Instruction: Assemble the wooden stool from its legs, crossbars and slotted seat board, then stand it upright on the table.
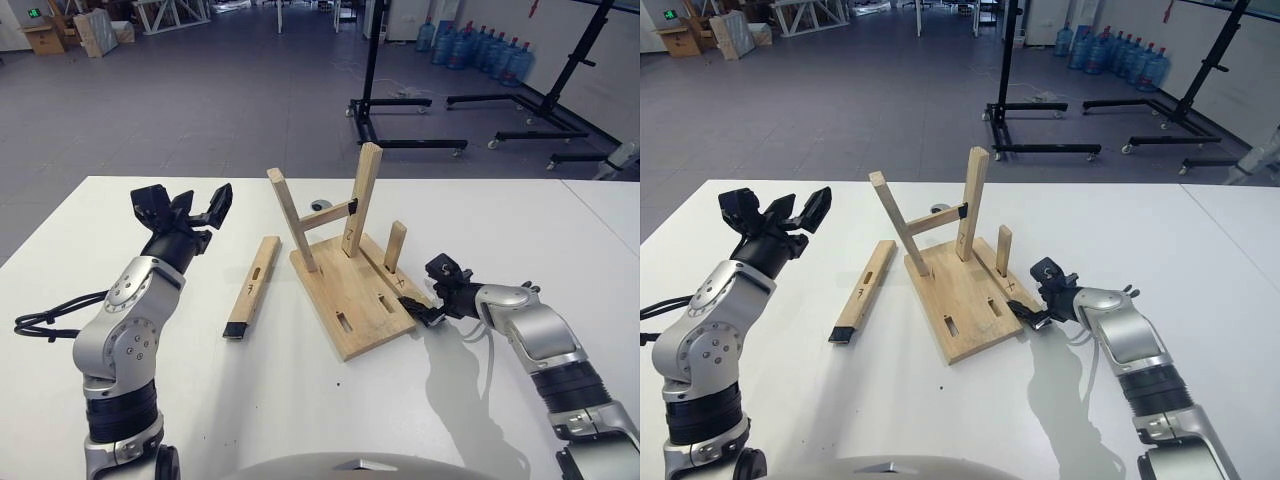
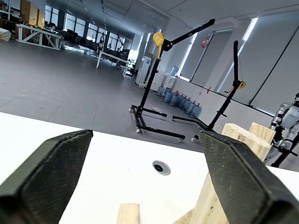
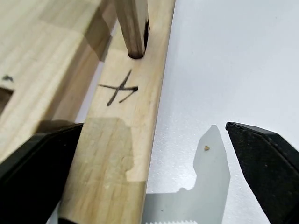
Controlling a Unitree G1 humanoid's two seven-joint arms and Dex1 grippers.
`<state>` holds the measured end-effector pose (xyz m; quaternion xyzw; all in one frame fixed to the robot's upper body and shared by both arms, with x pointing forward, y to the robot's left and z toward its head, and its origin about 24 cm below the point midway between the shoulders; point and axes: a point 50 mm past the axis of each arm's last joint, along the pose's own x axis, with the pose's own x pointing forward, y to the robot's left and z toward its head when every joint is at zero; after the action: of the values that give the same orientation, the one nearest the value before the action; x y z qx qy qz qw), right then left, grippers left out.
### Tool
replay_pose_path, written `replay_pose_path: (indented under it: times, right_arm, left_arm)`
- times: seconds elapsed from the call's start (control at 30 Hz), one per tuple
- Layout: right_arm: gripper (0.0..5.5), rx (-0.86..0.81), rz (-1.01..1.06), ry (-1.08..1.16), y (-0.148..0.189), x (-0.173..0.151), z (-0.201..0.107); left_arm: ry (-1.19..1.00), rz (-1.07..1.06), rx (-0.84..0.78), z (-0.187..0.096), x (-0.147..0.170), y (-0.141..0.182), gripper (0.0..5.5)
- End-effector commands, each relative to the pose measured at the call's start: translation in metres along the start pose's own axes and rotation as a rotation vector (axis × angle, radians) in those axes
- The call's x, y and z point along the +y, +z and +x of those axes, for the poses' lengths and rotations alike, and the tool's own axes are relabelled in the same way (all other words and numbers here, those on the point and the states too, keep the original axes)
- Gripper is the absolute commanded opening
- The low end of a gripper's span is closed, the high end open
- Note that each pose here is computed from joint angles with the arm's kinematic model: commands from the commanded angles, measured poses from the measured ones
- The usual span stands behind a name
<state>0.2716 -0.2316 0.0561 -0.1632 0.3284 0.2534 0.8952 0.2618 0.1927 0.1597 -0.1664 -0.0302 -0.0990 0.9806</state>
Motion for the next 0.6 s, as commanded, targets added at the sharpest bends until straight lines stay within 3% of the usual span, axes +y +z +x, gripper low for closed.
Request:
replay_pose_path:
  times: [0.03, 0.1, 0.6]
  right_arm:
    - [5.36, 0.013, -0.011, -0.009, -0.003, -0.006, -0.001]
    - [5.36, -0.016, 0.01, 0.022, 0.001, 0.0, 0.003]
    - [2.66, 0.092, 0.141, 0.082, -0.027, 0.006, 0.009]
  left_arm:
    - [-0.012, 0.012, -0.006, 0.002, -0.004, 0.0, 4.18]
    - [-0.016, 0.013, -0.008, 0.003, -0.005, 0.0, 4.18]
    - [-0.011, 0.021, -0.019, 0.005, -0.002, 0.003, 4.18]
